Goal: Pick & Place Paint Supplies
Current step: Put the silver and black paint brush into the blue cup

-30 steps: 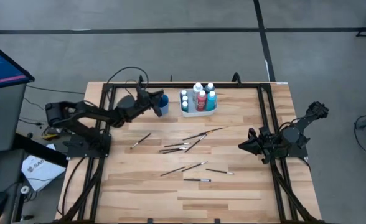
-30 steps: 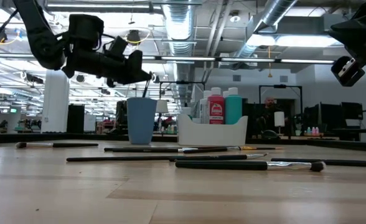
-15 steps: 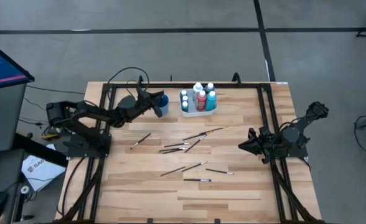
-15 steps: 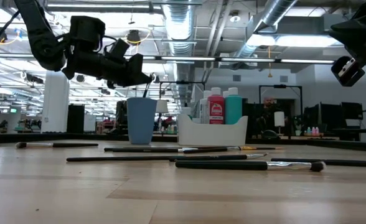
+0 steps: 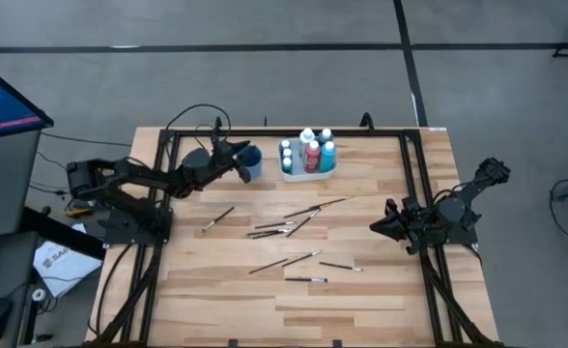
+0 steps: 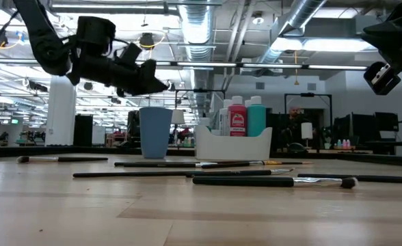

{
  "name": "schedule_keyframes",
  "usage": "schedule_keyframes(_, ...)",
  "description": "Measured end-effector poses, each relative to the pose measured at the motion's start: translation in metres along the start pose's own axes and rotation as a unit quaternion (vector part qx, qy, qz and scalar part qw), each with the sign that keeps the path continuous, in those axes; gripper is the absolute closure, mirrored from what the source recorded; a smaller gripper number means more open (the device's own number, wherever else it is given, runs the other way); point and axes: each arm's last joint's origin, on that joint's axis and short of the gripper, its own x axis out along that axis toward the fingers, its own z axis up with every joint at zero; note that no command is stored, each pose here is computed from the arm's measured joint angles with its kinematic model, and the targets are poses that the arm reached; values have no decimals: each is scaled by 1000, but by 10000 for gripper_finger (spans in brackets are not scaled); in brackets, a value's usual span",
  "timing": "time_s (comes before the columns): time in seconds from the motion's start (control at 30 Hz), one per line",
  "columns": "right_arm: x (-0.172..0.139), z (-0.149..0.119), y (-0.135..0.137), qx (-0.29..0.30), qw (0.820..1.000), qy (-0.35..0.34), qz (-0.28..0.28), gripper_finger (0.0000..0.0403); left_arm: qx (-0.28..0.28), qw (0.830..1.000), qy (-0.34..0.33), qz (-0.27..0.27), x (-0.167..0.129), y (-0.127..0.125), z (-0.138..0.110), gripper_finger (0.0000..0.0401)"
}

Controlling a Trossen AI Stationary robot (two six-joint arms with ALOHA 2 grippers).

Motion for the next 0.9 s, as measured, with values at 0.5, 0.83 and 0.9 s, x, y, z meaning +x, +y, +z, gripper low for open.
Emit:
schedule_keyframes(0.5,0,0,0,0,1000,0,0,380,57,978,80,-185,-48,-92,84,252)
schedule_keyframes(0.83,0,0,0,0,1000,0,0,380,60,940,257,-215,-21,-141,69,258)
schedule_keyframes(0.9,0,0,0,1,1000,-1,1,380,62,929,279,-234,-12,-148,58,258)
